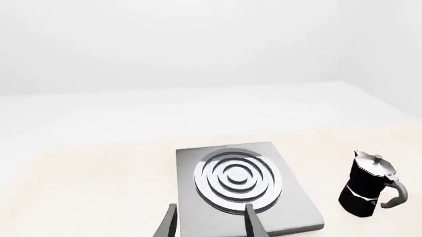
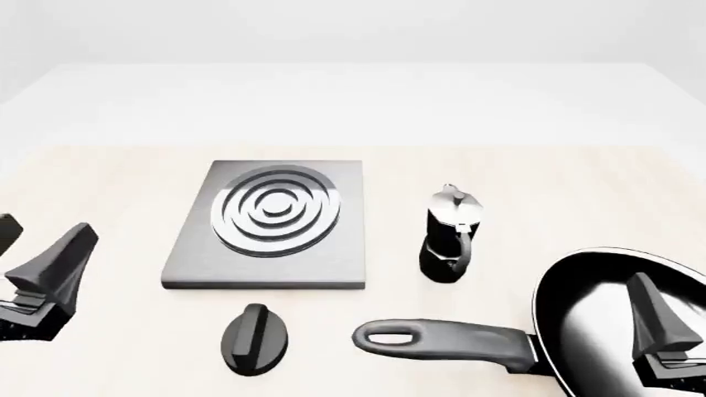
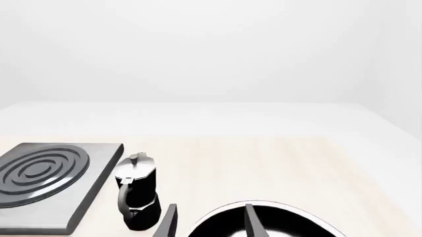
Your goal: Put the frying pan on the stove.
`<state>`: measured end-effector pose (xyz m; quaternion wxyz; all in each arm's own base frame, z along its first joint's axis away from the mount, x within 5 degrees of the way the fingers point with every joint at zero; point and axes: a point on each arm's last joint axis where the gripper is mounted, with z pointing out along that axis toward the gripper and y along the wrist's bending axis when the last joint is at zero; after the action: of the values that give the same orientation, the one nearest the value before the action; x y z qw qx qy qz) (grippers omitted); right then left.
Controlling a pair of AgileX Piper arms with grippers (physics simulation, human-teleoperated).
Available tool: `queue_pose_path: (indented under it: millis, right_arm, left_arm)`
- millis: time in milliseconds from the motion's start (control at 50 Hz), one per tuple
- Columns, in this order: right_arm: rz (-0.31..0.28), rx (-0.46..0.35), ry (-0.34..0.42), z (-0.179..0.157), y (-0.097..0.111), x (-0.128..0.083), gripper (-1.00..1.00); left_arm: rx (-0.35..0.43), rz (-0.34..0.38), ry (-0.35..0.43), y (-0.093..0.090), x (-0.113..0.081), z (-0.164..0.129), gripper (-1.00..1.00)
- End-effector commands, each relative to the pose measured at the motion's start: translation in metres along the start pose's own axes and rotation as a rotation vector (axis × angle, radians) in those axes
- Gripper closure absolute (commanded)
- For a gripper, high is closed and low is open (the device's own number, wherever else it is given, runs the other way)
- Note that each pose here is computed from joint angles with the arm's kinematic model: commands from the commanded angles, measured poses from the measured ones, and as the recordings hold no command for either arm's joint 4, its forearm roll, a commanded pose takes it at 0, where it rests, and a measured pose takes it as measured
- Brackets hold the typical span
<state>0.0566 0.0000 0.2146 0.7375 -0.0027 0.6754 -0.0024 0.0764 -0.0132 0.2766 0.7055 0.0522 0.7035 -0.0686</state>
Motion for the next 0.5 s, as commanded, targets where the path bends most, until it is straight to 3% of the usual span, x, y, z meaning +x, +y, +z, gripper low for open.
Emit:
queue_pose_path:
  millis: [20, 80, 100, 140, 200, 220, 240, 280, 360, 400, 440, 480, 500]
  right_arm:
    - [0.0, 0.0, 0.0, 0.0, 0.0, 0.0, -1.0]
    - [0.0, 0.0, 0.0, 0.0, 0.0, 0.0, -1.0]
    - [0.0, 0.0, 0.0, 0.0, 0.0, 0.0, -1.0]
    - [0.0, 0.0, 0.0, 0.0, 0.0, 0.0, -1.0]
    - [0.0, 0.0, 0.0, 0.0, 0.0, 0.0, -1.0]
    - [0.0, 0.0, 0.0, 0.0, 0.0, 0.0, -1.0]
    - [0.0, 0.0, 0.0, 0.0, 0.0, 0.0, -1.0]
    - [0.0, 0.0, 0.0, 0.0, 0.0, 0.0, -1.0]
    - [0.0, 0.0, 0.0, 0.0, 0.0, 0.0, -1.0]
    - [0.0, 0.0, 0.0, 0.0, 0.0, 0.0, -1.0]
    - [0.0, 0.0, 0.0, 0.0, 0.0, 0.0, -1.0]
    - [0.0, 0.0, 0.0, 0.0, 0.0, 0.0, -1.0]
    - [0.0, 0.0, 0.0, 0.0, 0.0, 0.0, -1.0]
  left_arm:
    - [0.069, 0.041, 0.058, -0.007, -0.037, 0.018, -1.0]
    - [0.071, 0.039, 0.064, -0.008, -0.042, 0.019, -1.0]
    - [0.097, 0.071, 0.06, -0.01, -0.046, 0.019, -1.0]
    - [0.076, 0.085, 0.127, -0.009, -0.043, 0.034, -1.0]
    - [0.088, 0.128, 0.153, -0.011, -0.051, 0.042, -1.0]
    - [0.103, 0.125, 0.172, -0.013, -0.051, 0.045, -1.0]
    - [0.198, 0.155, 0.182, -0.026, -0.054, 0.049, -1.0]
    - [0.176, 0.151, 0.194, -0.023, -0.056, 0.054, -1.0]
    - [0.271, 0.204, 0.195, -0.037, -0.07, 0.057, -1.0]
    - [0.264, 0.19, 0.187, -0.036, -0.079, 0.057, -1.0]
    - [0.226, 0.238, 0.218, -0.032, -0.081, 0.066, -1.0]
    - [0.244, 0.239, 0.233, -0.035, -0.082, 0.07, -1.0]
    - [0.294, 0.232, 0.253, -0.045, -0.084, 0.077, -1.0]
